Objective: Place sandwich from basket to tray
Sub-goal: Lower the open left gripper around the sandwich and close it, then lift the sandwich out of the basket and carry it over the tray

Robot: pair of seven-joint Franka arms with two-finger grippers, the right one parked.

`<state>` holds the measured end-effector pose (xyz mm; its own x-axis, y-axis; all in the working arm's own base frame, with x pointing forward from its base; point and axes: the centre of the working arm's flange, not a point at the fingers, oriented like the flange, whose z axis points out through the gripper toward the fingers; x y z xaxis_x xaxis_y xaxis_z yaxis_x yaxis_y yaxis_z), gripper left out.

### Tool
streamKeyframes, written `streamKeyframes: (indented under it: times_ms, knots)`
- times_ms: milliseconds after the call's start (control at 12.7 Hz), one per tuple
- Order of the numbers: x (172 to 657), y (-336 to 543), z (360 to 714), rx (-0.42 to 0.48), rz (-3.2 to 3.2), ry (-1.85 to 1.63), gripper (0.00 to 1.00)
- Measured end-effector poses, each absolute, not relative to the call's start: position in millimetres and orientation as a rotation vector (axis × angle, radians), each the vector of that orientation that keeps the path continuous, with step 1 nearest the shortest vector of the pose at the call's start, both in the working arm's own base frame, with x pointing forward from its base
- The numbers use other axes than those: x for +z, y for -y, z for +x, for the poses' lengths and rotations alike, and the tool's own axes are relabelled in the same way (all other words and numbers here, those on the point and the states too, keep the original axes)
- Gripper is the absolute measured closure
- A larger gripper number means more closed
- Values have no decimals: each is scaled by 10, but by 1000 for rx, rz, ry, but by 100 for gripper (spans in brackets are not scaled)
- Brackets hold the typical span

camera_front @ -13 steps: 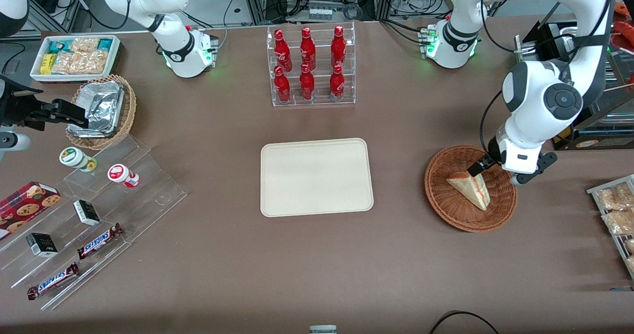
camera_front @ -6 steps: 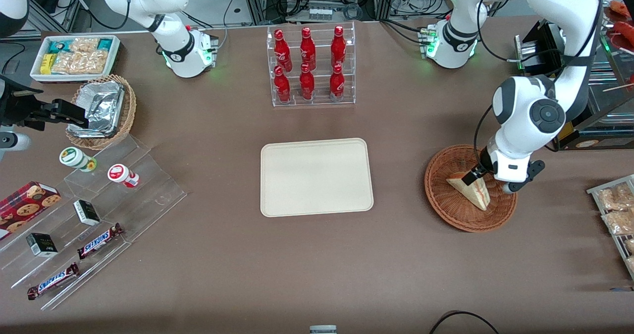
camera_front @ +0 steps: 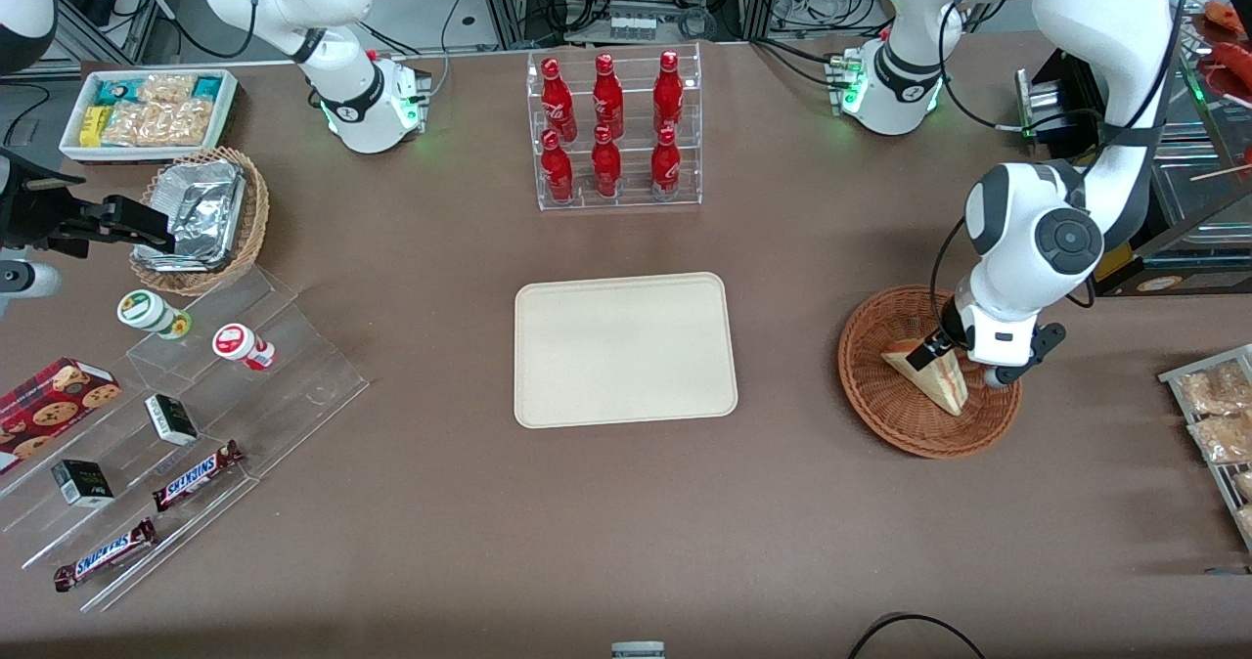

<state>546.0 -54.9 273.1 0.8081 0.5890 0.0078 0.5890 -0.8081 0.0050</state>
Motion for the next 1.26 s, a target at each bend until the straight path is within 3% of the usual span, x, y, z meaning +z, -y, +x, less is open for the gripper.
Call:
streamKeyframes:
  times_ms: [158, 237, 474, 632, 1105, 1263]
  knots:
    - [2671, 550, 5466, 14, 2984, -973, 6]
    - [2644, 550, 5469, 14, 2983, -974, 14]
    - [2610, 548, 5468, 8, 2984, -975, 52]
    - [2616, 548, 5473, 11, 2983, -975, 69]
    - [2703, 557, 5521, 24, 2987, -958, 86]
    - [2968, 564, 5603, -20, 3024, -887, 86]
